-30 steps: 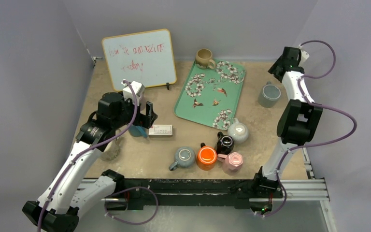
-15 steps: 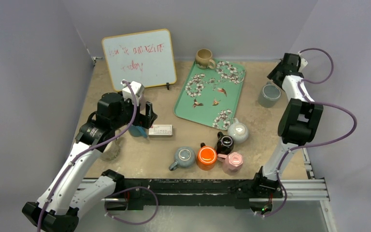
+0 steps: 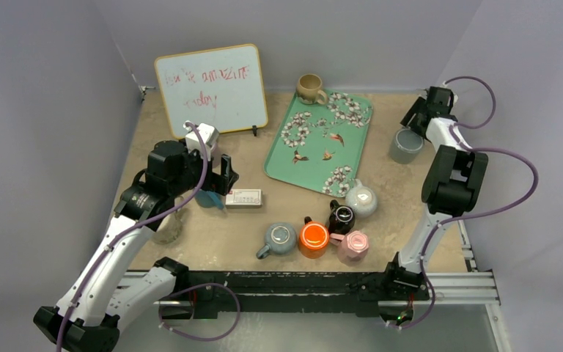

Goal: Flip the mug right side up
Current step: Turn over the cup at the center of the board.

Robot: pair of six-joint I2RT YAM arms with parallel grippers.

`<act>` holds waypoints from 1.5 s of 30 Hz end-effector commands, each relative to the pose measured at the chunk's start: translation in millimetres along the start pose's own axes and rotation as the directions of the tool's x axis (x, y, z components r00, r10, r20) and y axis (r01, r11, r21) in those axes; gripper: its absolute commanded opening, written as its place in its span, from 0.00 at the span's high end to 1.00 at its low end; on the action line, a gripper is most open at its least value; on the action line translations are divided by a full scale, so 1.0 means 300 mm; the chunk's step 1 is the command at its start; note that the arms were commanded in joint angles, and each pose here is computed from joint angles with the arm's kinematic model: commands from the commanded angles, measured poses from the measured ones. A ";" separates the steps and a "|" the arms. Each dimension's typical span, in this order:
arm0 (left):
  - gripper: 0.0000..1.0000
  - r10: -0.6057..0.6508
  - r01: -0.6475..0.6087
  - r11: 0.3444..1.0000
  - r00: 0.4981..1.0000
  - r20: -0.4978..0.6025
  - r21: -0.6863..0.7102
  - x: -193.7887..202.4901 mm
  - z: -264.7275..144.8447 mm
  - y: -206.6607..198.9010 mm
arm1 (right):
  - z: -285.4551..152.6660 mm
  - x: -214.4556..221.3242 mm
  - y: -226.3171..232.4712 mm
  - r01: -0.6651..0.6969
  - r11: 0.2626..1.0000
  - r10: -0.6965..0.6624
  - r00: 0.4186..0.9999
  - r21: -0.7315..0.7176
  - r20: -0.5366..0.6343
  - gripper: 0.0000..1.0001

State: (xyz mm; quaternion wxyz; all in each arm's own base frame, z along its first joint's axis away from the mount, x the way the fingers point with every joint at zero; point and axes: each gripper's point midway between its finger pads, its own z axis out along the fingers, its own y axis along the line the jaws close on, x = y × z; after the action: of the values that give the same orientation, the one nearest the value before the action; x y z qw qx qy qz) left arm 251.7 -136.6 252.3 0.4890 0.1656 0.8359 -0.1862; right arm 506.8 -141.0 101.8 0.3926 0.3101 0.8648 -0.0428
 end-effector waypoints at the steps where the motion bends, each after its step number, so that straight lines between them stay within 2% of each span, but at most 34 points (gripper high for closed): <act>1: 0.07 0.016 -0.016 1.000 1.000 0.026 -0.001 -0.021 -0.009 0.002 | -0.004 0.020 0.062 0.074 0.990 -0.081 0.995 -0.123 -0.059 0.26; 9: 0.07 0.015 -0.015 1.000 1.000 0.023 -0.002 -0.019 -0.005 0.003 | -0.035 0.035 0.151 0.242 0.914 -0.264 0.964 -0.326 -0.025 0.29; 23: 0.07 0.013 -0.013 1.000 1.000 0.021 0.005 -0.018 -0.004 -0.001 | -0.097 0.134 0.255 0.310 0.753 -0.402 0.915 -0.580 -0.033 0.39; 36: 0.07 0.013 -0.013 1.000 1.000 0.027 0.016 -0.022 -0.009 -0.008 | -0.119 0.147 0.241 0.367 0.776 -0.452 0.891 -0.513 -0.047 0.40; 42: 0.07 0.011 -0.012 1.000 1.000 0.025 0.024 -0.020 -0.007 -0.013 | -0.169 0.089 0.259 0.397 0.778 -0.431 0.901 -0.486 0.046 0.41; 45: 0.07 0.011 -0.011 1.000 1.000 0.028 0.024 -0.022 -0.010 -0.014 | -0.193 0.073 0.287 0.448 0.746 -0.457 0.883 -0.493 0.111 0.41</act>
State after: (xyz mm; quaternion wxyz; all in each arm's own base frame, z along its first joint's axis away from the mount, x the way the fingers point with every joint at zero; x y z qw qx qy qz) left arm 251.2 -137.4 252.4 0.4883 0.1670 0.8355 -0.1886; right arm 499.8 -48.8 98.2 0.3724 0.0112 0.9212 0.1122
